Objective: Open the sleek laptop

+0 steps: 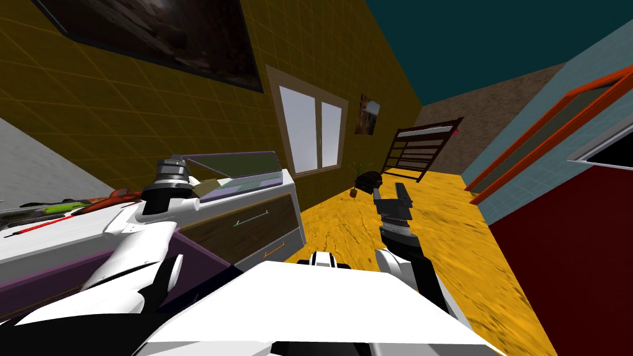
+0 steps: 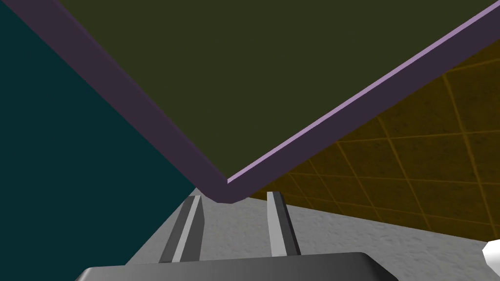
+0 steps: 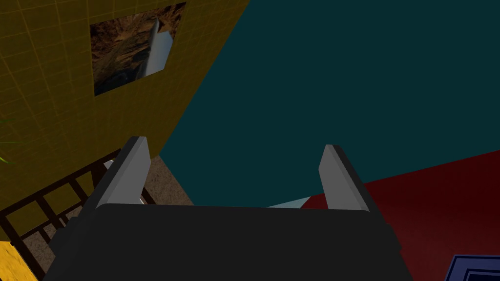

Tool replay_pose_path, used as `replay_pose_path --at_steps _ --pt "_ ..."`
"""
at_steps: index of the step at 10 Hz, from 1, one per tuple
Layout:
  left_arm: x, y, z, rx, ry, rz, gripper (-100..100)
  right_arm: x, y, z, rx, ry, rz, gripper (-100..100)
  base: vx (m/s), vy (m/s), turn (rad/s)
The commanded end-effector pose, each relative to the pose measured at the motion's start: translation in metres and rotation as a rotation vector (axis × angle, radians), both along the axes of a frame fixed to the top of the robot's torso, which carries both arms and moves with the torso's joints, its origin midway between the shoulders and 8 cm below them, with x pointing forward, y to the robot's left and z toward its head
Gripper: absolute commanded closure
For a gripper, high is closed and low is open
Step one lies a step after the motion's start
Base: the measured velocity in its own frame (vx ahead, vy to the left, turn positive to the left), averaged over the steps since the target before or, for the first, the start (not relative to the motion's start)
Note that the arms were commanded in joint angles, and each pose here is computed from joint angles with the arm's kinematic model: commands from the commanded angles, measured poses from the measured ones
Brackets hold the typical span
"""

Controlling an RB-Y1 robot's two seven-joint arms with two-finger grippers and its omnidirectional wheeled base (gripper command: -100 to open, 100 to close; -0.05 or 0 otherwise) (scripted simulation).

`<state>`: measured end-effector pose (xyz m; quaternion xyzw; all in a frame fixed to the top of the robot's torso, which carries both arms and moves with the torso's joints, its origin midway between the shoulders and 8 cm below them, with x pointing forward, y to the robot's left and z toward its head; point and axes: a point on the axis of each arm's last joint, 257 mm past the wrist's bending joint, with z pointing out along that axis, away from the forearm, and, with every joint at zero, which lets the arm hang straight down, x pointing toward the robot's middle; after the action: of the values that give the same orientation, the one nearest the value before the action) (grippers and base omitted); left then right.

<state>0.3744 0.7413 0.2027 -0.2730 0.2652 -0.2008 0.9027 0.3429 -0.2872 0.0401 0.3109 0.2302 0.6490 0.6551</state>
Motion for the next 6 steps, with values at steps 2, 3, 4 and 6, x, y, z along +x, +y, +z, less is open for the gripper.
replay_pose_path --at_steps 2,3,4,6 --pt "-0.008 -0.007 -0.014 0.028 -0.016 0.001 100 0.0 0.0 0.0 0.0 0.0 0.0 0 0.0 0.011 -0.001" --pt "-0.009 -0.01 -0.012 0.04 -0.024 -0.004 100 0.0 0.0 0.0 0.0 0.0 0.0 0 -0.005 0.036 -0.021" --pt "-0.012 -0.011 -0.027 0.036 -0.033 0.005 100 0.0 0.0 0.0 0.0 0.0 0.0 0 -0.003 0.04 -0.036" --pt "-0.018 -0.019 -0.037 0.057 -0.062 0.006 100 0.0 0.0 0.0 0.0 0.0 0.0 0 -0.004 0.043 -0.027"
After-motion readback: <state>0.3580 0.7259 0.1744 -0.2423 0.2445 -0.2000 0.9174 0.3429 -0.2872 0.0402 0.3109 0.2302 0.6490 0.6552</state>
